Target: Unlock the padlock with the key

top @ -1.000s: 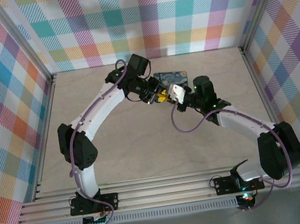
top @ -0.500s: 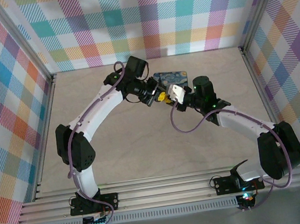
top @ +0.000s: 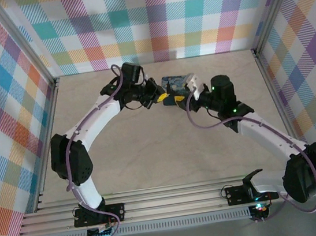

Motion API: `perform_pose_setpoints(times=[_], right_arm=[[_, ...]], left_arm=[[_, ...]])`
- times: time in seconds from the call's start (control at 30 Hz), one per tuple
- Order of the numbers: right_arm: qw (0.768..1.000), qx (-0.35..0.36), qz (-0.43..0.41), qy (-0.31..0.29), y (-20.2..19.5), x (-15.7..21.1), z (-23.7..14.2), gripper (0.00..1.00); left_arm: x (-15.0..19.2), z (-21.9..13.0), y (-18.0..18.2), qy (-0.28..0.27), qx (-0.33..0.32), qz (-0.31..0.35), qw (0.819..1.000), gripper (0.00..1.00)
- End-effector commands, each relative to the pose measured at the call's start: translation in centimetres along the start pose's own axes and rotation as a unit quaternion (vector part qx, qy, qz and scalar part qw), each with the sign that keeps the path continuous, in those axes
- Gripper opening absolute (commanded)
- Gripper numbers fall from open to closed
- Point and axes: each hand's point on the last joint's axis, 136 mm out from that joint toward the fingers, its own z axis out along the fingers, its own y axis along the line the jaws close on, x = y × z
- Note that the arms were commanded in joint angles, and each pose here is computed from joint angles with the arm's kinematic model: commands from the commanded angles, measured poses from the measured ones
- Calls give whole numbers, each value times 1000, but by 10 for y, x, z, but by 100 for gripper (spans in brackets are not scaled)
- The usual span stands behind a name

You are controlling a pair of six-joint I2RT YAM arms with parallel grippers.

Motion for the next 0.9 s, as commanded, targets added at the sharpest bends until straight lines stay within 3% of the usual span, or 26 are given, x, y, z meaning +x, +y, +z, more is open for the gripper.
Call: perform_pose_setpoints(times=[0.0, 0.17, 0.37, 0.57, 0.87], right_arm=[[987, 22, 161, 17, -18, -21, -13, 60], [930, 25, 361, 64, -41, -38, -16, 57], [876, -100, 469, 51, -34, -73, -6, 49], [851, -136, 506, 32, -34, -82, 0, 49], [837, -176, 517, 23, -32, -90, 5, 43]], left_arm=[[-18, -27, -50, -67, 105, 112, 986, 0], [-21, -44, -83, -112, 195, 194, 955, 0], [-10, -51, -109, -97, 273, 234, 928, 0], [-3, -55, -121, -79, 303, 243, 918, 0], [5, -56, -125, -60, 318, 244, 914, 0]])
